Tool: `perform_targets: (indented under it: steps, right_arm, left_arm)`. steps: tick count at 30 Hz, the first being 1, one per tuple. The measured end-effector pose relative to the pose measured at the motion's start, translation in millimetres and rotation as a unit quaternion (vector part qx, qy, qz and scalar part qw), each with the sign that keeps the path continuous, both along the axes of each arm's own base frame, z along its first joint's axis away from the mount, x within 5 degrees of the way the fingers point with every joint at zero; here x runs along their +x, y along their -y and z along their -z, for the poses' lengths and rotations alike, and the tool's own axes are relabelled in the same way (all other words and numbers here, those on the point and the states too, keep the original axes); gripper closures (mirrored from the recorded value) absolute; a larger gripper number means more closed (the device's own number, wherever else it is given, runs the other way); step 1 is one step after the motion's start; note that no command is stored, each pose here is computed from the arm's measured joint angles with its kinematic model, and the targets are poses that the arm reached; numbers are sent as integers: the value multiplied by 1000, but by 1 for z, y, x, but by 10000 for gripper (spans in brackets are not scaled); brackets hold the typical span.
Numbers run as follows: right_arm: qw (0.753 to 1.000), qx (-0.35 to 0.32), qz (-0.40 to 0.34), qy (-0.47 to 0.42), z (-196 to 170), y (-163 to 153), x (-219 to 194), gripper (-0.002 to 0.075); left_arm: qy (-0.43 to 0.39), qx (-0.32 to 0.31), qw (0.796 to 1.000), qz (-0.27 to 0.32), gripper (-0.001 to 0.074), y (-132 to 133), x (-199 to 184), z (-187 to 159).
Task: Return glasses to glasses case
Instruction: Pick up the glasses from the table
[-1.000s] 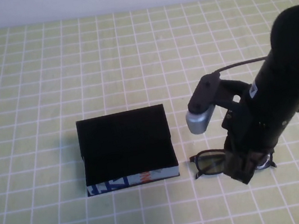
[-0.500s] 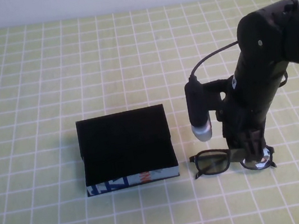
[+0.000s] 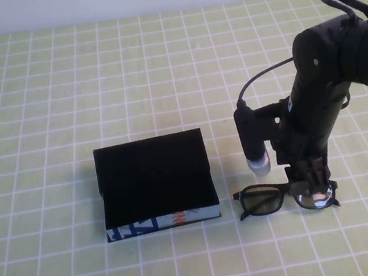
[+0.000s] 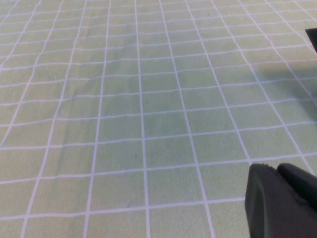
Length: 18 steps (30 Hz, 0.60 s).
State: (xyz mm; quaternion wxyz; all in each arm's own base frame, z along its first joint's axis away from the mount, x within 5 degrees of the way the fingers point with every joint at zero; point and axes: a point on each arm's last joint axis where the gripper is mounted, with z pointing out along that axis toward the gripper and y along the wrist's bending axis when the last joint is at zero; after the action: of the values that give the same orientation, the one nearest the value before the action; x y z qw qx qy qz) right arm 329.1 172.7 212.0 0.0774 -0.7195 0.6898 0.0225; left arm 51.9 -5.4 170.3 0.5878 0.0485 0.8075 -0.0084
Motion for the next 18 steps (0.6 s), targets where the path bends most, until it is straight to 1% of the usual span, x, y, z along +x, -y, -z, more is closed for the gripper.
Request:
perform_targets:
  steps: [18]
  right_arm:
    - [1000,-1,-1,-25,24,-5,5,299]
  left_arm:
    - [0,0,1000,0,737,0,0,0]
